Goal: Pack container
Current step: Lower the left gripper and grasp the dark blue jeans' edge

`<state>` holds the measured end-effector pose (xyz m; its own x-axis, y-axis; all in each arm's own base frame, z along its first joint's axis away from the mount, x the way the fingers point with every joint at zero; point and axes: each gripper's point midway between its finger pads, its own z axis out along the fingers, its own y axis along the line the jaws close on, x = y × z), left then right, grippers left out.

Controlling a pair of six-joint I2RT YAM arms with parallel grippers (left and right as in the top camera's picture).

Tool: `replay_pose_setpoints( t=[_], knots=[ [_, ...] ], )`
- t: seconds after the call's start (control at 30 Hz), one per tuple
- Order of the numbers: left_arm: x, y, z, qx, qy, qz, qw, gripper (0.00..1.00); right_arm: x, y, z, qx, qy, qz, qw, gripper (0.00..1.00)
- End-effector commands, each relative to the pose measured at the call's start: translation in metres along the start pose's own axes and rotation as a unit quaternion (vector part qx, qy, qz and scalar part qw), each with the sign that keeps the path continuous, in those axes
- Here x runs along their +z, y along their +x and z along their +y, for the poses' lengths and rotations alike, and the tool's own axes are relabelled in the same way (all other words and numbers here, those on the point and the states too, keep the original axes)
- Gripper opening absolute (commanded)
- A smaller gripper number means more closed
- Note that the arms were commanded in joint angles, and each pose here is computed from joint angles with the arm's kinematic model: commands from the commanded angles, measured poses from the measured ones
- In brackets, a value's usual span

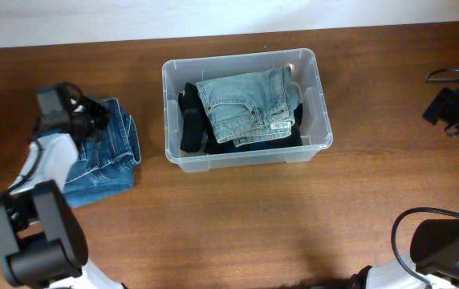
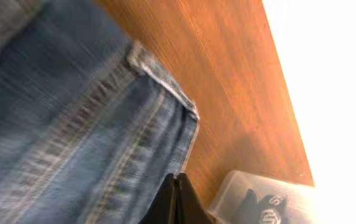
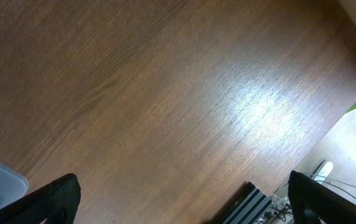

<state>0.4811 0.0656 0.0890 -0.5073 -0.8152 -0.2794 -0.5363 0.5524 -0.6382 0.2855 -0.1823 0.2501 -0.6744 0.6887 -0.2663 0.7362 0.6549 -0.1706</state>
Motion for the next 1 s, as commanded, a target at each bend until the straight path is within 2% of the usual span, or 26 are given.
replay_pose_setpoints(
  t=[0.0, 0.07, 0.1, 0.13, 0.17, 0.23, 0.37, 0.43, 0.6, 0.63, 0.67, 0.8, 0.97],
  knots=[
    [-0.059, -0.045, -0.030, 0.131, 0.029, -0.059, 0.989, 0.18, 0.002, -0.001, -0.002, -0.001, 0.007, 0.001, 1.000, 0.98],
    [-0.080, -0.058, -0.024, 0.180, 0.017, -0.074, 0.981, 0.43, 0.002, -0.001, -0.002, -0.001, 0.007, 0.001, 1.000, 0.98],
    [-0.089, -0.064, -0.019, 0.201, 0.010, -0.081, 0.976, 0.58, 0.002, -0.001, -0.002, -0.001, 0.007, 0.001, 1.000, 0.98],
    [-0.095, -0.069, -0.011, 0.209, -0.001, -0.086, 0.974, 0.68, 0.002, -0.001, -0.002, -0.001, 0.007, 0.001, 1.000, 0.98],
    [-0.101, -0.074, -0.001, 0.204, -0.018, -0.090, 0.975, 0.77, 0.002, -0.001, -0.002, -0.001, 0.007, 0.001, 1.000, 0.98],
    [-0.108, -0.082, 0.026, 0.178, -0.058, -0.093, 0.978, 0.84, 0.002, -0.001, -0.002, -0.001, 0.007, 0.001, 1.000, 0.98],
    [-0.116, -0.081, 0.073, 0.134, -0.123, -0.072, 0.981, 0.87, 0.002, -0.001, -0.002, -0.001, 0.007, 0.001, 1.000, 0.98],
    [-0.116, -0.076, 0.085, 0.138, -0.135, -0.053, 0.980, 0.87, 0.002, -0.001, -0.002, -0.001, 0.007, 0.001, 1.000, 0.99],
    [-0.109, -0.065, 0.111, 0.174, -0.169, -0.010, 0.970, 0.87, 0.002, -0.001, -0.002, -0.001, 0.007, 0.001, 1.000, 0.98],
    [-0.105, -0.066, 0.114, 0.188, -0.173, -0.006, 0.967, 0.94, 0.002, -0.001, -0.002, -0.001, 0.007, 0.001, 1.000, 0.98],
    [-0.102, -0.066, 0.116, 0.202, -0.174, -0.002, 0.964, 0.96, 0.002, -0.001, -0.002, -0.001, 0.007, 0.001, 1.000, 0.98],
    [-0.088, -0.075, 0.128, 0.278, -0.189, 0.004, 0.942, 0.97, 0.002, -0.001, -0.002, -0.001, 0.007, 0.001, 1.000, 0.98],
    [-0.074, -0.074, 0.145, 0.279, -0.207, 0.017, 0.938, 0.99, 0.002, -0.001, -0.002, -0.001, 0.007, 0.001, 1.000, 0.98]
  ],
)
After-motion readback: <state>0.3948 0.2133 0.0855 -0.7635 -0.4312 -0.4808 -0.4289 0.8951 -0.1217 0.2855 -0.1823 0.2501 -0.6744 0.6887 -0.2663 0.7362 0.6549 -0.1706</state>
